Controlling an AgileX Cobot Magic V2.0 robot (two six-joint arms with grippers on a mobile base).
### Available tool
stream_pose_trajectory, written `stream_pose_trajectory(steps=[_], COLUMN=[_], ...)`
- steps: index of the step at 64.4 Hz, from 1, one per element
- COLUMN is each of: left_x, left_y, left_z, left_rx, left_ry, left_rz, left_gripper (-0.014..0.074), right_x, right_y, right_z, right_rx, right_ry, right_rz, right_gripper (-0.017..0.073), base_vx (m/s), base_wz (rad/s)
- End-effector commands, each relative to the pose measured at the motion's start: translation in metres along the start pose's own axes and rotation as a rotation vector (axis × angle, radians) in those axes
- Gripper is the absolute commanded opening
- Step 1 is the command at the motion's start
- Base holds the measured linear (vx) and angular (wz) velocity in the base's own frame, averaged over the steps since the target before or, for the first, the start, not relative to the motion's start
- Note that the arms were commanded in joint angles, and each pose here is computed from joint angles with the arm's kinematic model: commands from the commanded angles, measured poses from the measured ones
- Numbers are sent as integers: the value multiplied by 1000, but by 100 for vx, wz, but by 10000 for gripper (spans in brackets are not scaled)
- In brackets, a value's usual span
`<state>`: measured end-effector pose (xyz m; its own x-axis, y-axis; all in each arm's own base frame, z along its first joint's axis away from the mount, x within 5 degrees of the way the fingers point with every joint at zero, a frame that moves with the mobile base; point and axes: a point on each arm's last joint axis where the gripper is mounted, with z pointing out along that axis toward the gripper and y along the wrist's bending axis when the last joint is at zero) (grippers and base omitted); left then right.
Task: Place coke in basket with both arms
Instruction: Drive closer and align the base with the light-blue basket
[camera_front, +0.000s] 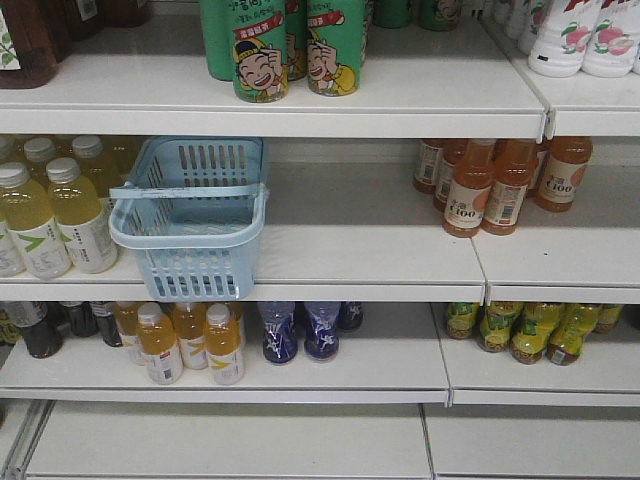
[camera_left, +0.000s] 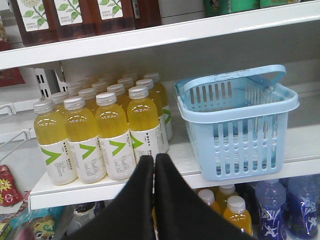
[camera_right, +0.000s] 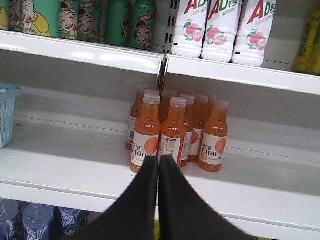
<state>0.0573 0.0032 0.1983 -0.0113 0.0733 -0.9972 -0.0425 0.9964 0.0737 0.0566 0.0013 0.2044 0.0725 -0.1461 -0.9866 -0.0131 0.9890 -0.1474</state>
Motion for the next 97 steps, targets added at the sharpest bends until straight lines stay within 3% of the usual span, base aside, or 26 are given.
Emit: stream_pose_trajectory(steps=[1, 15, 18, 22, 28, 29, 30, 34, 37, 46, 49, 52, 55, 60, 62, 65, 69, 73, 74, 76, 77, 84, 86, 91, 97], left_x=[-1, -5, -8, -11, -15, -15, -15, -17, -17, -19, -20, -20, -20, -20, -22, -31, -57, -86, -101, -115, -126, -163, -169, -172, -163], left_y=[-2, -2, -3, -3, -1, -1, -1, 1, 1, 4, 5, 7, 9, 11, 11, 12, 12, 13, 14, 14, 13, 4, 1, -5, -10], left_z=[2, 2, 2, 1, 1, 1, 1, 0, 0, 0, 0, -1, -1, -1, -1, -3, -9, -19, -25, -31, -35, -41, -37, -18, 13], left_rx=[21, 28, 36, 48, 64, 65, 69, 75, 77, 77, 77, 79, 85, 105, 123, 164, 254, 352, 402, 449, 482, 576, 582, 574, 525], left_ry=[-31, -66, -99, -136, -166, -170, -176, -194, -198, -226, -240, -257, -261, -263, -267, -284, -342, -438, -499, -559, -602, -680, -654, -553, -407], left_rz=[-18, -18, -49, -208, -544, -567, -655, -806, -869, -994, -1077, -1227, -1444, -1747, -1847, -1925, -1884, -1777, -1702, -1618, -1552, -1223, -1173, -1109, -1105], left_gripper=[-6, -6, -6, -6, -6, -6, -6, -6, -6, -6, -6, -6, -6, -6, -6, -6, -6, -6, -6, -6, -6, -6, -6, -6, 4], right_x=[-4, -4, -4, -4, -4, -4, -4, -4, -4, -4, -4, -4, -4, -4, -4, -4, -4, -4, -4, -4, -4, -4, -4, -4, -4], right_y=[-1, -1, -1, -1, -1, -1, -1, -1, -1, -1, -1, -1, -1, -1, -1, -1, -1, -1, -1, -1, -1, -1, -1, -1, -1], right_z=[-1, -1, -1, -1, -1, -1, -1, -1, -1, -1, -1, -1, -1, -1, -1, -1, -1, -1, -1, -1, -1, -1, -1, -1, -1], right_rx=[20, 20, 20, 20, 20, 20, 20, 20, 20, 20, 20, 20, 20, 20, 20, 20, 20, 20, 20, 20, 20, 20, 20, 20, 20], right_ry=[-80, -80, -80, -80, -80, -80, -80, -80, -80, -80, -80, -80, -80, -80, -80, -80, -80, -80, -80, -80, -80, -80, -80, -80, -80], right_rz=[-8, -8, -8, -8, -8, -8, -8, -8, -8, -8, -8, -8, -8, -8, -8, -8, -8, -8, -8, -8, -8, -8, -8, -8, -8], right_gripper=[-2, -2, -2, -2, -2, -2, -2, -2, -2, -2, -2, -2, -2, -2, -2, -2, -2, -2, -2, -2, -2, -2, -2, -2, -2], base_vx=[0, 0, 0, 0, 0, 0, 0, 0, 0, 0, 0, 0, 0, 0, 0, 0, 0, 0, 0, 0, 0, 0, 0, 0, 0], base_wz=[0, 0, 0, 0, 0, 0, 0, 0, 0, 0, 0, 0, 0, 0, 0, 0, 0, 0, 0, 0, 0, 0, 0, 0, 0])
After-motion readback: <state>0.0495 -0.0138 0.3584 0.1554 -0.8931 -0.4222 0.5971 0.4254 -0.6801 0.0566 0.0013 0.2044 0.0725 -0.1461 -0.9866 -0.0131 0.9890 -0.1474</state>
